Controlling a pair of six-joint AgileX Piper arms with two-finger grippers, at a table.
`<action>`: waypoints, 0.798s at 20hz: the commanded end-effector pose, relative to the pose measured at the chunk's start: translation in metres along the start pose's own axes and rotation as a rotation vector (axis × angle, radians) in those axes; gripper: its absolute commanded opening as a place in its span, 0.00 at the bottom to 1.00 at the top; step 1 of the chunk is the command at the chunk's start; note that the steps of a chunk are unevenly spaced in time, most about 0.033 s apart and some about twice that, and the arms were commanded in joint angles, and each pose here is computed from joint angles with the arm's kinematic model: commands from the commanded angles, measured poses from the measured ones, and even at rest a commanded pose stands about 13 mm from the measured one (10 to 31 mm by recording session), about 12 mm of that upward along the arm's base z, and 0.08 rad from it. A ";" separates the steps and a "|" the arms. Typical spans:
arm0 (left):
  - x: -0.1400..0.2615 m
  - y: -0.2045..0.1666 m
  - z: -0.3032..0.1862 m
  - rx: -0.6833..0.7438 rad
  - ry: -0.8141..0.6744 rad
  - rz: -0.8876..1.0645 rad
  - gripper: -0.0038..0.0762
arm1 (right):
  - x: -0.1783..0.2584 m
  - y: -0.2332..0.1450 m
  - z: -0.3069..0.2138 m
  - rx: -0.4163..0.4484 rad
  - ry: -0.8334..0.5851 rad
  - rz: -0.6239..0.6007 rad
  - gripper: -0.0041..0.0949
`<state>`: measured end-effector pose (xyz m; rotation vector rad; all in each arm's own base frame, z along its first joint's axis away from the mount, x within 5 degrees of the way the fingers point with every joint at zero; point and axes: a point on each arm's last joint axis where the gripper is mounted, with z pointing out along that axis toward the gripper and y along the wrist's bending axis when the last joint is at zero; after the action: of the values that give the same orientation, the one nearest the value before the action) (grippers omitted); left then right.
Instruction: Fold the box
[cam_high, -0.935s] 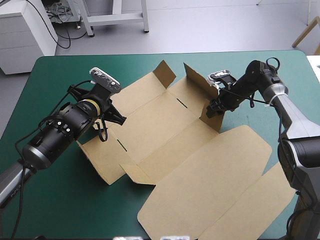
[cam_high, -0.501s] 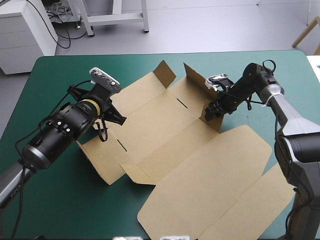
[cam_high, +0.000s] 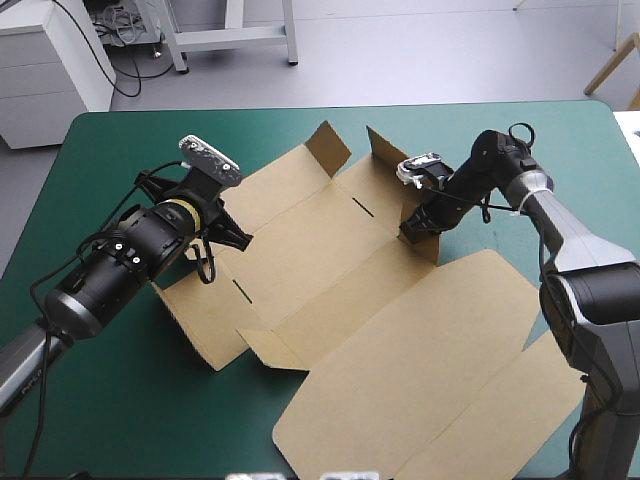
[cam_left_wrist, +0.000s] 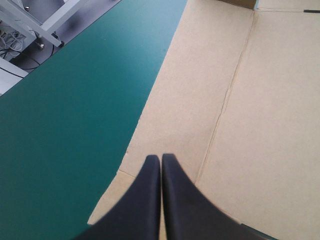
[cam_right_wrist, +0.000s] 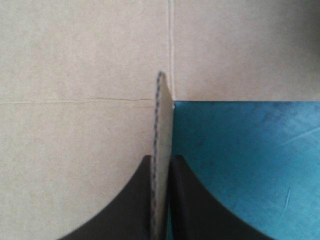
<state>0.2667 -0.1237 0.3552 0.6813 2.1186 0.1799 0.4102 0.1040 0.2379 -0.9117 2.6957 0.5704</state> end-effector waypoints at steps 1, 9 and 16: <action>-0.015 0.007 -0.017 -0.017 -0.106 -0.013 0.04 | -0.007 0.011 -0.025 0.006 -0.073 -0.029 0.02; -0.015 0.008 -0.017 -0.021 -0.107 -0.009 0.04 | -0.020 0.014 -0.046 0.053 -0.115 -0.224 0.02; -0.017 0.008 -0.018 -0.022 -0.135 -0.002 0.04 | -0.039 0.019 -0.075 0.158 -0.212 -0.533 0.02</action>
<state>0.2672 -0.1238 0.3559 0.6859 2.1076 0.1852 0.4265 0.1064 0.2848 -1.3222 2.3134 0.3825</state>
